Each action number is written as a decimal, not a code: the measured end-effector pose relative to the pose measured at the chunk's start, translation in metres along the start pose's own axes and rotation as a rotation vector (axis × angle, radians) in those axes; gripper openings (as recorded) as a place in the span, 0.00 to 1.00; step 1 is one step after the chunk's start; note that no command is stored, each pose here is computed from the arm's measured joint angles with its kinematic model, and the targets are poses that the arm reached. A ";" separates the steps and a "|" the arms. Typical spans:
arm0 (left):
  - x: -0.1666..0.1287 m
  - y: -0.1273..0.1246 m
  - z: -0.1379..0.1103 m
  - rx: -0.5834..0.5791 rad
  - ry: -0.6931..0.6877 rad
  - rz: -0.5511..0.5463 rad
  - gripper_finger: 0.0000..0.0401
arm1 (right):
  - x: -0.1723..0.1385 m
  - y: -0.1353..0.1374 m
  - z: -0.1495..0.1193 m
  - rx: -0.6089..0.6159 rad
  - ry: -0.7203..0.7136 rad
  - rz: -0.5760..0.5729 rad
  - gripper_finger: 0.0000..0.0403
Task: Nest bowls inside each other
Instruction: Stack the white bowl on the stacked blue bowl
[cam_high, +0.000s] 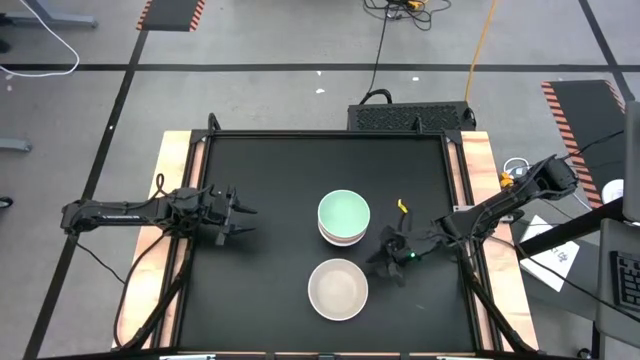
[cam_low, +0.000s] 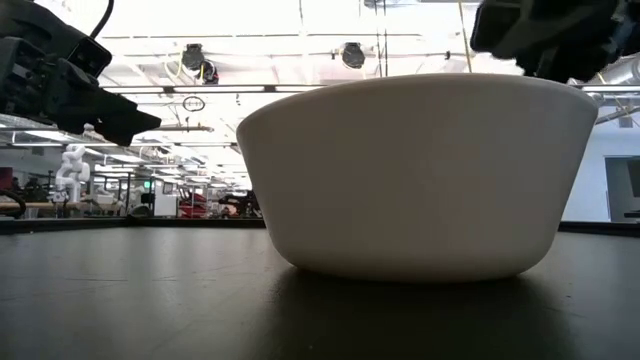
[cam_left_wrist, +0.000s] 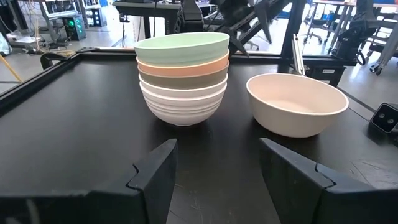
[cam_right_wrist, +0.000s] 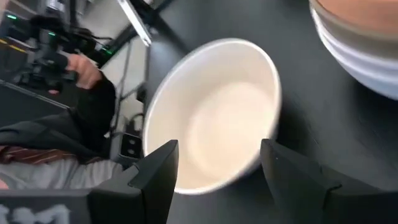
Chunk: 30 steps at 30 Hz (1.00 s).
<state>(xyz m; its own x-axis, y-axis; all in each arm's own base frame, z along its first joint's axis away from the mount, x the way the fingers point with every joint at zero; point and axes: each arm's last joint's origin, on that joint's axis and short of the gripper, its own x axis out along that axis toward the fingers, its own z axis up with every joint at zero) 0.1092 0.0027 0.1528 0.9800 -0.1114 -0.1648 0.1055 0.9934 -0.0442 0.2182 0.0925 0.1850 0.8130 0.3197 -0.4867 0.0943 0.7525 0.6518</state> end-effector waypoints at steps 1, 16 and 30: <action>0.000 0.000 0.000 0.001 0.000 0.000 0.56 | 0.000 -0.002 -0.001 0.012 0.014 -0.016 0.55; 0.000 0.000 0.000 0.004 0.000 0.000 0.56 | 0.038 0.008 0.003 0.101 0.176 -0.097 0.55; 0.000 -0.002 0.000 0.022 -0.002 -0.029 0.56 | 0.054 0.015 0.016 0.112 0.308 -0.288 0.55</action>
<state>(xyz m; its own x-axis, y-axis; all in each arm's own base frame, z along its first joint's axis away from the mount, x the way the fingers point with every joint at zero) 0.1092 0.0010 0.1531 0.9769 -0.1398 -0.1616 0.1373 0.9902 -0.0270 0.2725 0.1113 0.1779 0.5366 0.2756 -0.7976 0.3676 0.7744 0.5149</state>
